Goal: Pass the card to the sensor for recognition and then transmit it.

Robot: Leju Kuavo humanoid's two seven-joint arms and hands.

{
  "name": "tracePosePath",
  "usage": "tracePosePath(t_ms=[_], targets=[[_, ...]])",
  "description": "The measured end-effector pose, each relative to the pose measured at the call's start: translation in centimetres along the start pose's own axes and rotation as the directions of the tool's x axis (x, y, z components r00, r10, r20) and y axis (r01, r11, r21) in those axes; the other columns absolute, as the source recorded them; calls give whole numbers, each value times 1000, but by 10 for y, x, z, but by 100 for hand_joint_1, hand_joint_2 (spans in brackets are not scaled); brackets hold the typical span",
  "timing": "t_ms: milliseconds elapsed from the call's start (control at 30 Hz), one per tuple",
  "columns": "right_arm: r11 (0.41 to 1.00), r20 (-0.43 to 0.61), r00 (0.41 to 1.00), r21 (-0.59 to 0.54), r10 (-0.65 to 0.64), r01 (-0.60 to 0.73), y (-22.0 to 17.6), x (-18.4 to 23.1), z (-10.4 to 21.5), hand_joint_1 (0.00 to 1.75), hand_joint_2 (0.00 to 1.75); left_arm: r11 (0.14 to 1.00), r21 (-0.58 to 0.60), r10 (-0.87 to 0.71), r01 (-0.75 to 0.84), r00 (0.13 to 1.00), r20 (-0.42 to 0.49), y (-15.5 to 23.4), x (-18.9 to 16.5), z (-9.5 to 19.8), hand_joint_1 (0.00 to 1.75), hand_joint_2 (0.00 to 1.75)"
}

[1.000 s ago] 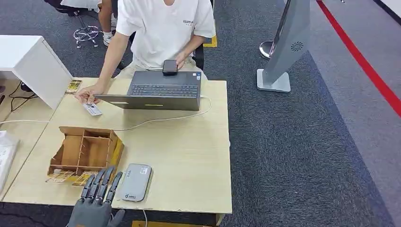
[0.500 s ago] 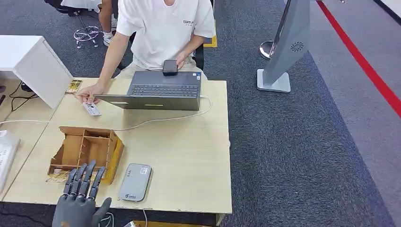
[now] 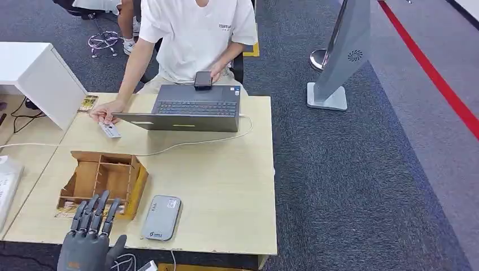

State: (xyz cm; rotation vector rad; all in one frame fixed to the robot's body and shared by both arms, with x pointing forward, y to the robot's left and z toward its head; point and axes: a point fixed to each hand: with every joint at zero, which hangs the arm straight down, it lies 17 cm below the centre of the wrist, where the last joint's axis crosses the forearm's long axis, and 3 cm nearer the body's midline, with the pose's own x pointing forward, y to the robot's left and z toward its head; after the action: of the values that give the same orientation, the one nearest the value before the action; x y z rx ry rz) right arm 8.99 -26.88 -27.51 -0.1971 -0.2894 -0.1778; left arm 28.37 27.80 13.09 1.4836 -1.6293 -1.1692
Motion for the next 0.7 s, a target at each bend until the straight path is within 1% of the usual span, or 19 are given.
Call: tracePosePath(t_ms=[300,500,700], targets=[[1000,0,1000,0,0,0,0,0,0,0,175,1000,-1,1,-1,1000,-5,0,-1,0,0,175],[1000,2,1000,0,6,-6,-1,0,0,0,175,1000,3,-2,2,999,33,0,5,-2,0,175],[1000,7,1000,1,19,-19,-3,1,-1,0,175,1000,-7,-19,19,999,44,-8,-7,-4,0,175]])
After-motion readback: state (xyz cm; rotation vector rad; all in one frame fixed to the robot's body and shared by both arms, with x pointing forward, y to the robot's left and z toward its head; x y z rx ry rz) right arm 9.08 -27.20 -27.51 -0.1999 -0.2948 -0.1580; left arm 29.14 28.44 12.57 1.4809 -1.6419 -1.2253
